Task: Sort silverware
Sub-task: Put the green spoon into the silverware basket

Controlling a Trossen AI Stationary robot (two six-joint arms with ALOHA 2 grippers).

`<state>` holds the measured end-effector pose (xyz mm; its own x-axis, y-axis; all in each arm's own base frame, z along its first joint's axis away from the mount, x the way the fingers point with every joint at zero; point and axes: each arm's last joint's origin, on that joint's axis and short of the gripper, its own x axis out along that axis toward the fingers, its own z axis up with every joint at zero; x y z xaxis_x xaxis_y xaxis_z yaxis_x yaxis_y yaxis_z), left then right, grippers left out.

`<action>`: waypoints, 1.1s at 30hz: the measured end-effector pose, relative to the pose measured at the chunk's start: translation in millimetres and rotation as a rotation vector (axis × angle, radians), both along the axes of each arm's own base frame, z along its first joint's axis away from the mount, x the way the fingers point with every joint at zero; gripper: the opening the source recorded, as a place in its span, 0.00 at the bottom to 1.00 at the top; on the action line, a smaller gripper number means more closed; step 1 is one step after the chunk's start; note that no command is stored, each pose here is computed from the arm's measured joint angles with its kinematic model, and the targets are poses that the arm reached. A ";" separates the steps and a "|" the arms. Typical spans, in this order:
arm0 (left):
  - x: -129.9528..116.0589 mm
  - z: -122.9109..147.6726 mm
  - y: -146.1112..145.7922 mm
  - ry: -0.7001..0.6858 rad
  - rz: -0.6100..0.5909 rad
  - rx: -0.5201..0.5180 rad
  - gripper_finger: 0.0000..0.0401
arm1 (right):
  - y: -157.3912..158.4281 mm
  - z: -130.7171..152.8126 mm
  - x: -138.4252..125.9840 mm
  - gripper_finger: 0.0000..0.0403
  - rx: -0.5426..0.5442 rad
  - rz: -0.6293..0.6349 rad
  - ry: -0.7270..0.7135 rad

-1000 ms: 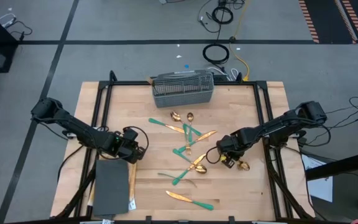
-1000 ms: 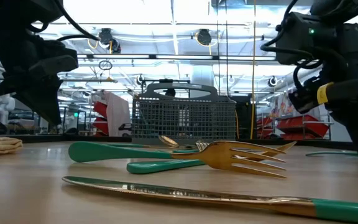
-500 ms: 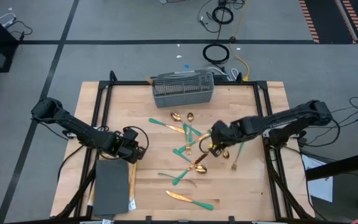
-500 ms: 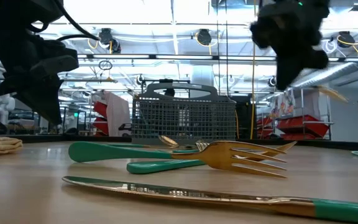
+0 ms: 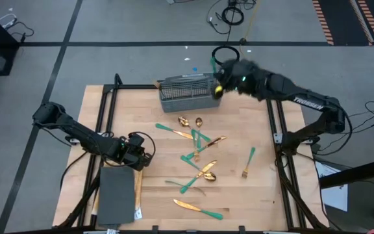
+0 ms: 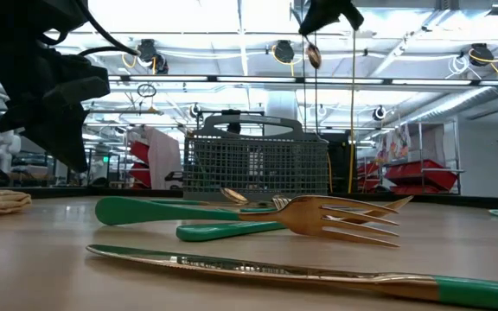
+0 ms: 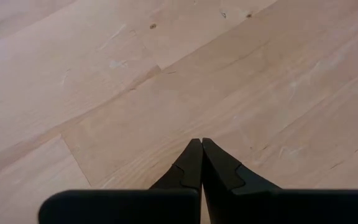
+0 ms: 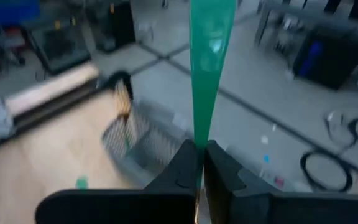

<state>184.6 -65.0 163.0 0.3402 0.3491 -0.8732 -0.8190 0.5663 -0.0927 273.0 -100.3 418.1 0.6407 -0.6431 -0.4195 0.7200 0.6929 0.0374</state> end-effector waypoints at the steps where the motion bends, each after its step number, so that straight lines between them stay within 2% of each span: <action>1: 0.0 0.0 0.0 0.000 0.000 0.000 0.02 | -5.9 4.0 -1.4 0.00 -0.019 0.004 -0.014; 3: 0.0 0.0 0.0 0.000 0.000 0.000 0.02 | -16.2 5.0 -4.2 0.00 -0.043 0.026 0.000; 5: -0.1 0.0 0.0 0.001 0.000 0.000 0.02 | -24.6 -1.9 -7.0 0.00 -0.065 0.017 0.101; 11: -0.2 0.0 0.2 0.001 0.001 0.006 0.02 | -41.1 -39.1 -11.6 0.00 -0.112 -0.010 0.597; 19: 0.1 0.1 0.2 -0.006 0.008 0.004 0.02 | -51.1 -76.6 7.4 0.00 -0.323 0.075 1.205; 24: 0.1 0.1 0.2 -0.006 0.008 0.004 0.02 | -48.7 -99.8 30.2 0.00 -0.497 0.152 1.593; 28: 0.1 0.1 0.2 -0.006 0.008 0.004 0.02 | -47.2 -116.2 48.1 0.00 -0.567 0.202 1.727; 33: 0.1 0.1 0.2 -0.006 0.009 0.004 0.02 | -46.1 -140.3 56.7 0.00 -0.556 0.317 1.882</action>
